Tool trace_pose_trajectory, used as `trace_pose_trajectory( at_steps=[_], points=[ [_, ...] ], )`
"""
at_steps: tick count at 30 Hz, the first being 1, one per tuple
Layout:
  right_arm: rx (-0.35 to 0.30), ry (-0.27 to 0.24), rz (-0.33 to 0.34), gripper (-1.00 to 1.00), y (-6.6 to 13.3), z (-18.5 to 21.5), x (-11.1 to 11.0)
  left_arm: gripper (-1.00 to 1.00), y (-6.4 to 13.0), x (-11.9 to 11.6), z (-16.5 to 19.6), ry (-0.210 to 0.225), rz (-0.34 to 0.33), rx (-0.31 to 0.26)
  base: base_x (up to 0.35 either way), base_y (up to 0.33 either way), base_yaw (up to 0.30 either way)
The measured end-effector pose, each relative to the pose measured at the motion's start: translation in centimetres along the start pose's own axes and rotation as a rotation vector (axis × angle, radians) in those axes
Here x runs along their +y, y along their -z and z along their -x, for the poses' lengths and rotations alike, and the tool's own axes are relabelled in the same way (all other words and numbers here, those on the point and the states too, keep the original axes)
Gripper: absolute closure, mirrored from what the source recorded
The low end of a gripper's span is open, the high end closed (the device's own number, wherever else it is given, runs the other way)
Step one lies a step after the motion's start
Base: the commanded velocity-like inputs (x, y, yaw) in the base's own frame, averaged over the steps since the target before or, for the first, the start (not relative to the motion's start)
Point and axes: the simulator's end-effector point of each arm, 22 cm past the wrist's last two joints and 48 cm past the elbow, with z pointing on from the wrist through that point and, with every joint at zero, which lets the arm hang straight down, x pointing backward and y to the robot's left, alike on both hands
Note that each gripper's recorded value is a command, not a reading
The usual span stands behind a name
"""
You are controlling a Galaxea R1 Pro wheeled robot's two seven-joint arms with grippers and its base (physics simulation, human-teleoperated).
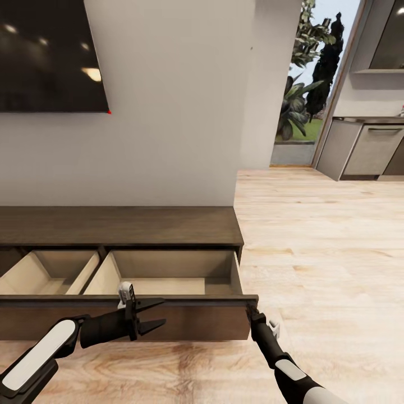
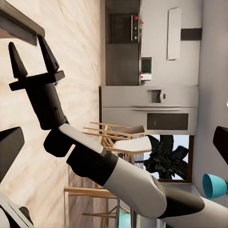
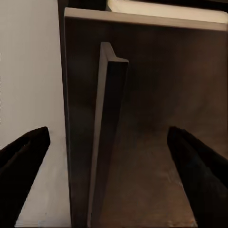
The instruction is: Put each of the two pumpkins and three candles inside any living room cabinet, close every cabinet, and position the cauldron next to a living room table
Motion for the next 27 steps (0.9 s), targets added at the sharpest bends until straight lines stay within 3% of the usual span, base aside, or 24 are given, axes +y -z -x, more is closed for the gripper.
trace_pose_trajectory(
  at_steps=[8,27],
  points=[
    [0.003,-0.003,0.000,-1.00,0.00,-0.08,0.00,-1.00,0.01,0.04,-0.03,0.001,0.000,0.000,-0.015,0.000,0.000],
    [0.007,-0.006,0.000,-1.00,0.00,-0.15,-0.02,-1.00,-0.02,0.08,-0.06,0.000,0.002,0.001,-0.195,0.000,0.000]
  ],
)
